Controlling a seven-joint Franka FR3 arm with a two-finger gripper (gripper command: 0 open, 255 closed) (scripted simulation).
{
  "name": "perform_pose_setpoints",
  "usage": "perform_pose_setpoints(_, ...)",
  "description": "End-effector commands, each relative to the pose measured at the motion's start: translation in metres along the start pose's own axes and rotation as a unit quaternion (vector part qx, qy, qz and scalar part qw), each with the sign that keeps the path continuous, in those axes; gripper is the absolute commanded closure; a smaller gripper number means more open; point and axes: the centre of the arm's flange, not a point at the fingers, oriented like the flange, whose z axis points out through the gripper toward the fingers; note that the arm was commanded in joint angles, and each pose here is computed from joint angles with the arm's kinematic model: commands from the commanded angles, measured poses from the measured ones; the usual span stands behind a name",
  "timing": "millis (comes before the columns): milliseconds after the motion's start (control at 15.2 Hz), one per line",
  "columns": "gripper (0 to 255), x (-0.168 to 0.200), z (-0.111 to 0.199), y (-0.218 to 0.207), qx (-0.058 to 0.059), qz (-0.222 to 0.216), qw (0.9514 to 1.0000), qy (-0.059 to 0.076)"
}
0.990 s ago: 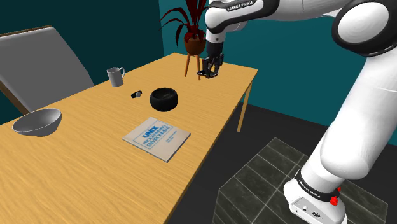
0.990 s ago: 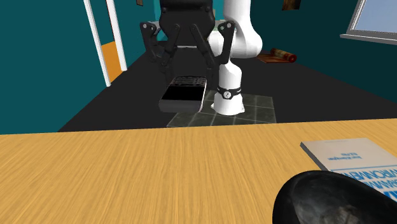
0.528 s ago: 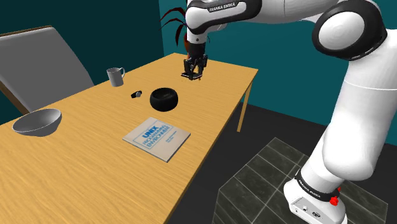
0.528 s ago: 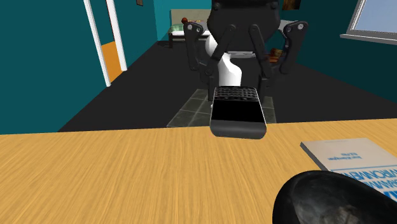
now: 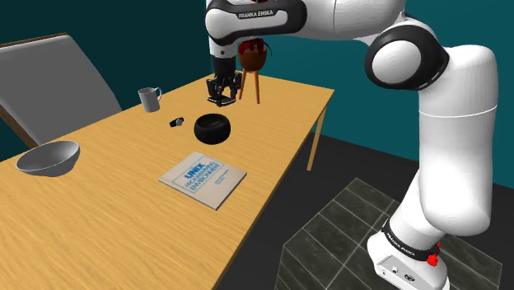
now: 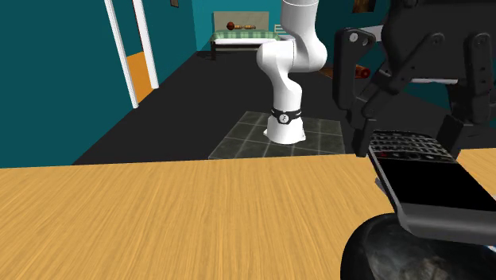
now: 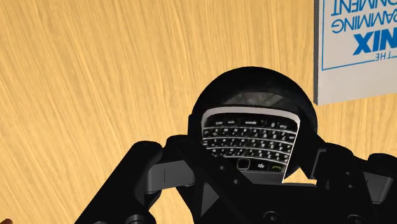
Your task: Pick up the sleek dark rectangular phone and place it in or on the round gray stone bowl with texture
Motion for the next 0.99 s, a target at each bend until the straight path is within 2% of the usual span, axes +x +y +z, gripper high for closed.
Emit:
perform_pose_setpoints(0,255,0.013,-0.002,-0.023,0.0,0.0,1.0,0.0)
perform_pose_setpoints(924,255,0.018,0.067,-0.031,0.0,0.0,1.0,0.0)
